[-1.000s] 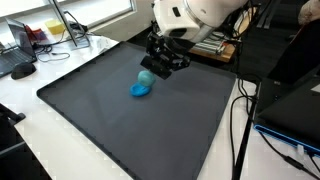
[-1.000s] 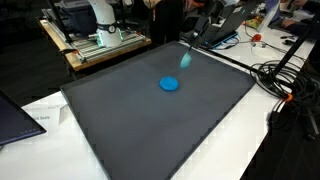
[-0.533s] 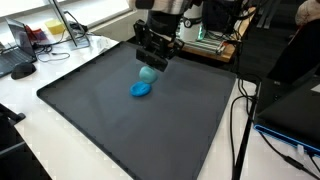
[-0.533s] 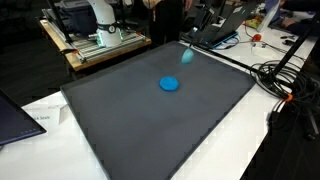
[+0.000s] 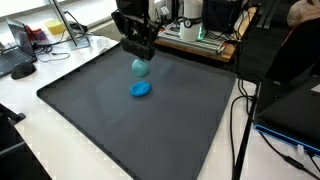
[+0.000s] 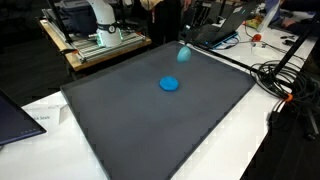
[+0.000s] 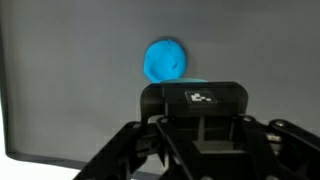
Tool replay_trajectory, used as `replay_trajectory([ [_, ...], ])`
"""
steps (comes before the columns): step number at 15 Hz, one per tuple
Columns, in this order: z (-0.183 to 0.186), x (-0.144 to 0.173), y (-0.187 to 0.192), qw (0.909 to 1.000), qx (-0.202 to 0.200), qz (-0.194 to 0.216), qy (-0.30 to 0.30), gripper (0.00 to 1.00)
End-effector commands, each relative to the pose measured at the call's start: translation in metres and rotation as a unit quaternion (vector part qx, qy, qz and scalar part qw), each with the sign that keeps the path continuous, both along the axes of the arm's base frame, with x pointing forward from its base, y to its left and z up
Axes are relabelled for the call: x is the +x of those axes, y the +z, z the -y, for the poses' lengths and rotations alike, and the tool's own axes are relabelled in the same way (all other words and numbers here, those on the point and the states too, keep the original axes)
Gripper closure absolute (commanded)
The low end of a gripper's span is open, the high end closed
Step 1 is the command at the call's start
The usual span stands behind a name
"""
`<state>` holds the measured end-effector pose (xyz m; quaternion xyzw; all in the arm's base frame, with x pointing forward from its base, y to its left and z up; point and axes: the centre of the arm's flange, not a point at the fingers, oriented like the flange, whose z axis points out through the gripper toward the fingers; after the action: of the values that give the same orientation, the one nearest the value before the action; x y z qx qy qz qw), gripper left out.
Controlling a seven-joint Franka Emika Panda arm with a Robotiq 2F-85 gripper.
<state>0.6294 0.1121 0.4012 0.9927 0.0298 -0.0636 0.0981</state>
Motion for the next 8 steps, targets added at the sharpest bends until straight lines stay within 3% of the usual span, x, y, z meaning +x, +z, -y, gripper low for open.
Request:
replay_trajectory([
  [1,0.043,-0.008,0.017,0.9973,0.053,-0.008,-0.05,0.78],
  [3,0.066,-0.016,0.011,0.9939,0.065,0.006,-0.088,0.78],
  [7,0.105,-0.043,-0.016,0.9913,0.099,0.009,-0.086,0.78],
  [8,0.091,-0.01,-0.007,0.9932,0.073,0.004,-0.09,0.53],
])
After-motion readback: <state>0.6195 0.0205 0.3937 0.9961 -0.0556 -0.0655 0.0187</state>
